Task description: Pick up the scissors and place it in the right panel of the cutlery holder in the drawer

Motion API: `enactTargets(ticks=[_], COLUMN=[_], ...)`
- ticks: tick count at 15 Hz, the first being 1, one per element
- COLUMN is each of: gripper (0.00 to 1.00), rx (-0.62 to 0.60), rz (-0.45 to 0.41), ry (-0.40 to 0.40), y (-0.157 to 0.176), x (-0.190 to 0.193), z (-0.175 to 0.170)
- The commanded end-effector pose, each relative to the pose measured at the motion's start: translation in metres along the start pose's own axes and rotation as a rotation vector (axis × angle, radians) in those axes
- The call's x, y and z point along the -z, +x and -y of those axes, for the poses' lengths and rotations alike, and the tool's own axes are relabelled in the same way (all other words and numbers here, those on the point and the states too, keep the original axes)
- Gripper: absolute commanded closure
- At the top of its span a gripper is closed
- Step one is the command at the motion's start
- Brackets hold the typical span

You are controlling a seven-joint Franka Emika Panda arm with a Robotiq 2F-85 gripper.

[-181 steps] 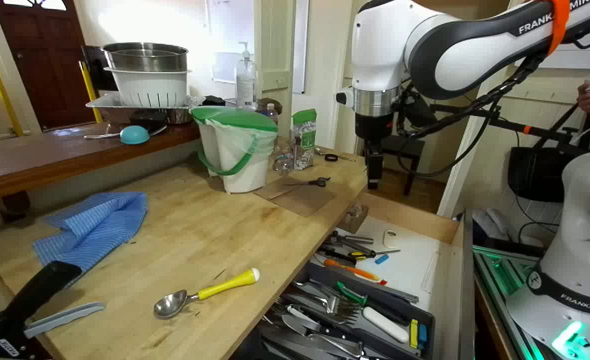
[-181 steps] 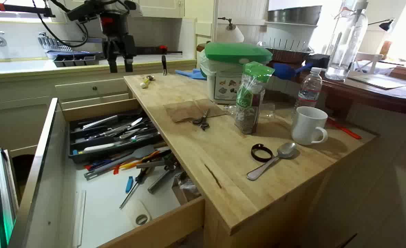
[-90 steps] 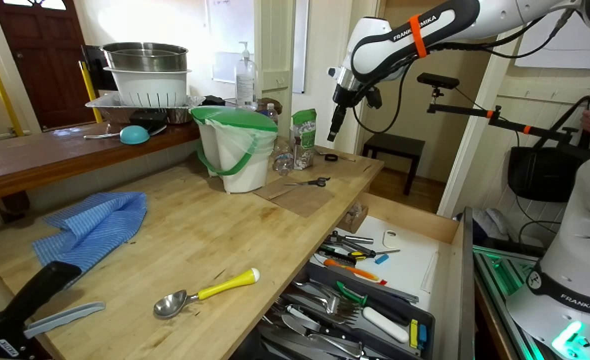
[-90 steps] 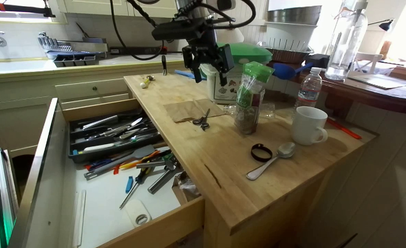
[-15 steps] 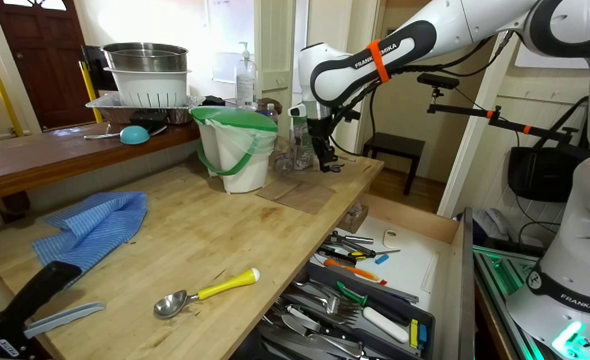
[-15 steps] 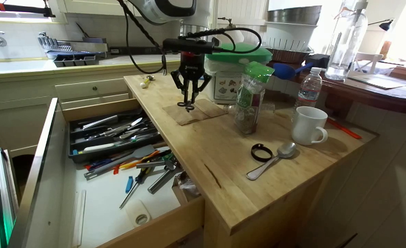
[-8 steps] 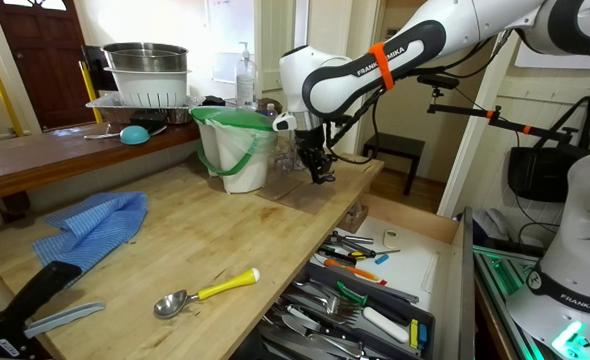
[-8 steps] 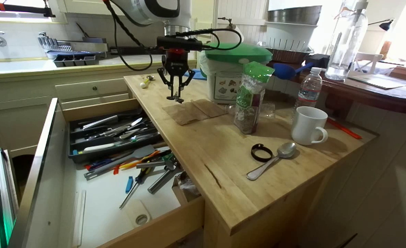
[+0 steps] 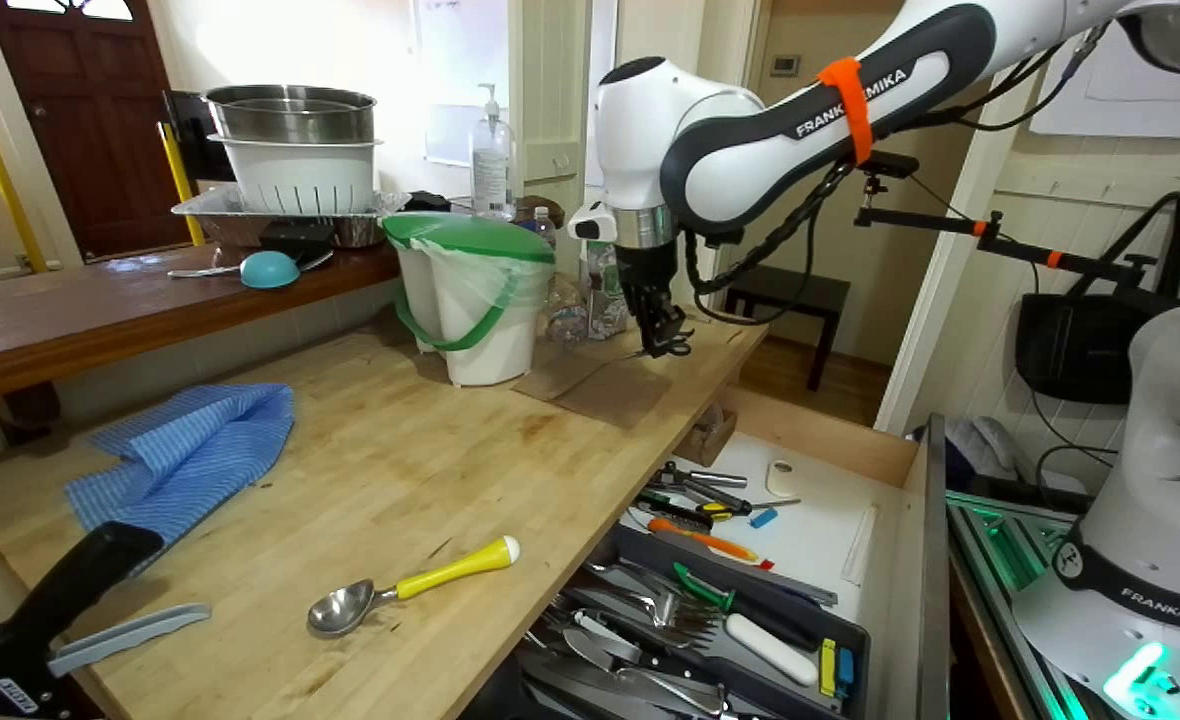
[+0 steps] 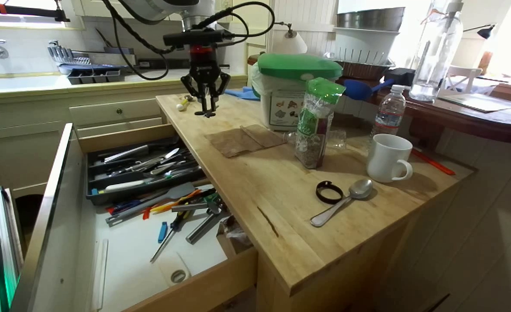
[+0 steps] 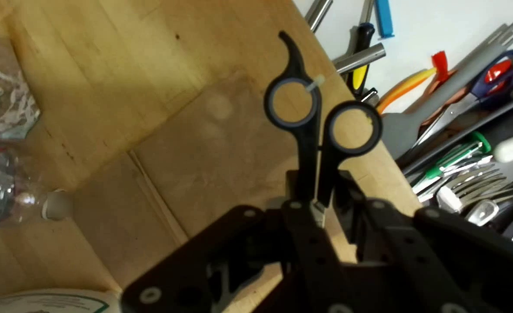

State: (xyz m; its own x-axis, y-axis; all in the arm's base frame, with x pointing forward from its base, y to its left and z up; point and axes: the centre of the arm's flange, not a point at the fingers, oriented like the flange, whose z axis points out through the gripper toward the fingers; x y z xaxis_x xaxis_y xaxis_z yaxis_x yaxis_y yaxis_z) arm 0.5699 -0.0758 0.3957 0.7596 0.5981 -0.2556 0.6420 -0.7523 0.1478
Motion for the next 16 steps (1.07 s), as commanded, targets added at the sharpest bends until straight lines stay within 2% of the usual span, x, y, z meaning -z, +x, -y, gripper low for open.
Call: enactTargets(ticks=[1,5,9,11,16], gripper=[0.94,0.94,0.94,0.94,0.94], rx=[-0.187,-0.372,-0.543,-0.541,-0.407], rz=[-0.062,-0.121,-0.213,-0.232,-0.197], ry=[0.028,0.092,0.116,0.129,0.214], y=[-0.040,-0.063,-0.089,-0.091,-0.067], x=[-0.013,-0.034,-0.049,-0.058,-0.076], z=[0.052,0.093,0.123,0.123,0.106])
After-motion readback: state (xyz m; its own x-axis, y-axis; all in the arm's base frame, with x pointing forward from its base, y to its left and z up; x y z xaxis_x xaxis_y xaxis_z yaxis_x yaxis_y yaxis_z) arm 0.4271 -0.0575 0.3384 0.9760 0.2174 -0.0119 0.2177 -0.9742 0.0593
